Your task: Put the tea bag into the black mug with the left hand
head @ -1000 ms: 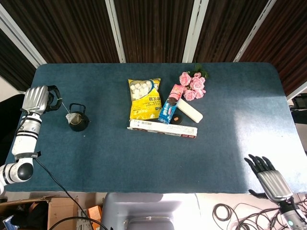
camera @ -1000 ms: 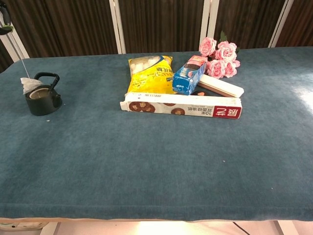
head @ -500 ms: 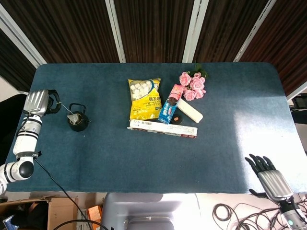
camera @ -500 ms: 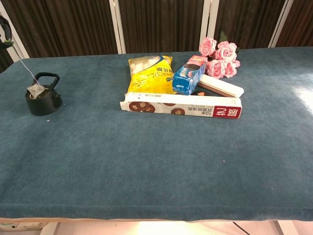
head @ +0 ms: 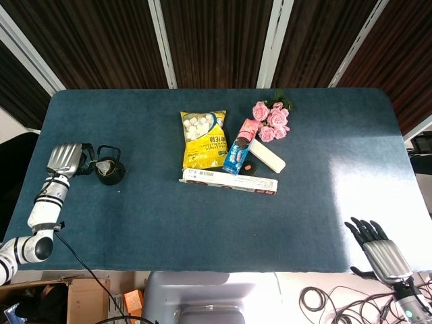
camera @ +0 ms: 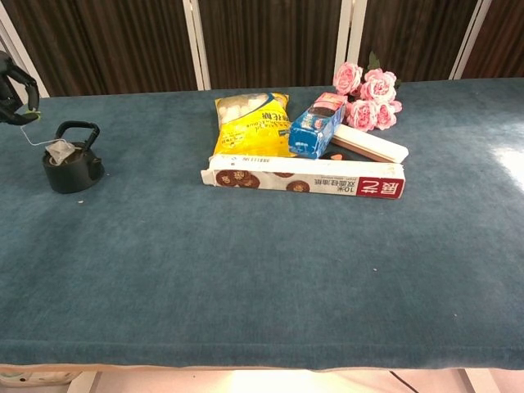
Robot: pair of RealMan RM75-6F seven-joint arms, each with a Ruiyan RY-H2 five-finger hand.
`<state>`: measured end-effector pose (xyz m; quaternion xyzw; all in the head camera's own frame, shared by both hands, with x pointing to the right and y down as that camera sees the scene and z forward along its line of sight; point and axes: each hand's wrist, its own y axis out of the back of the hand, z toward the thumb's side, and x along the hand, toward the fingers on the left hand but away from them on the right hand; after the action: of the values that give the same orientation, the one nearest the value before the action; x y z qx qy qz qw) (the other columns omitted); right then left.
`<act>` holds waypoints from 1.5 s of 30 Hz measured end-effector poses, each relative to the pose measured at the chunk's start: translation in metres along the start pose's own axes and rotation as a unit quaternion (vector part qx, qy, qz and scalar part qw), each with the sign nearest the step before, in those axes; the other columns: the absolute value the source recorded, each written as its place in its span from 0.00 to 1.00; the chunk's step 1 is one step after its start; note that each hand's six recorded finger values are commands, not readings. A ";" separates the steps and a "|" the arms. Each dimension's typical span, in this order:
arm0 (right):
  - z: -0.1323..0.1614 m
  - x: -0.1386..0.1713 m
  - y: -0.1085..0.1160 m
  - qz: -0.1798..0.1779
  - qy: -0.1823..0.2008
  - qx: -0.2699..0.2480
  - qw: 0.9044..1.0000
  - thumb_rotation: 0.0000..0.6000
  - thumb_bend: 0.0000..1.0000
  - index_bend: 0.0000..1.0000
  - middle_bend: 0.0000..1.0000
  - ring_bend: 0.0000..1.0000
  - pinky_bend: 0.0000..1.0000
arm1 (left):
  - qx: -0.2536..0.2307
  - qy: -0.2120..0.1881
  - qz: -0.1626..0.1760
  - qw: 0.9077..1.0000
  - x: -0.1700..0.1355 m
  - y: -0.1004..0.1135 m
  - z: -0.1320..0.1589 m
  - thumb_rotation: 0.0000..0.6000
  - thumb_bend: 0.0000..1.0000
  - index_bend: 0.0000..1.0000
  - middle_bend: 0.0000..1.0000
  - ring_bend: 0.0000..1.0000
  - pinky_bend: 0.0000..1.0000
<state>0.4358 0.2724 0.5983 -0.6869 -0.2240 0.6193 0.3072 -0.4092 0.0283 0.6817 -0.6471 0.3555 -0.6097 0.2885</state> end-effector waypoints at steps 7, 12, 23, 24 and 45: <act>0.003 0.000 -0.002 0.003 0.005 0.003 1.000 1.00 0.11 0.00 0.00 0.00 0.00 | 0.015 -0.032 -0.016 0.999 -0.029 -0.024 0.000 1.00 0.47 0.61 0.97 0.98 1.00; 0.004 0.002 -0.001 0.000 0.007 0.002 1.000 1.00 0.11 0.00 0.00 0.00 0.00 | 0.013 -0.037 -0.037 0.999 -0.035 -0.039 -0.003 1.00 0.37 0.44 0.97 0.97 1.00; 0.002 0.002 0.000 0.000 0.006 0.000 1.000 1.00 0.11 0.00 0.00 0.00 0.00 | 0.020 -0.037 -0.086 0.995 -0.036 -0.057 -0.004 1.00 0.21 0.18 0.97 0.97 1.00; 0.002 0.002 0.000 0.000 0.006 0.000 1.000 1.00 0.11 0.00 0.00 0.00 0.00 | 0.018 -0.038 -0.083 0.996 -0.036 -0.056 -0.003 1.00 0.23 0.18 0.97 0.97 1.00; 0.001 0.004 0.002 -0.003 0.005 -0.002 1.000 1.00 0.11 0.00 0.00 0.00 0.00 | 0.041 -0.011 -0.117 0.992 -0.023 -0.069 -0.012 0.97 0.33 0.19 0.97 0.97 1.00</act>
<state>0.4355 0.2737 0.5941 -0.6901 -0.2256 0.6142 0.3093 -0.4142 0.0872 0.7250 -0.6788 0.2490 -0.6459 0.2452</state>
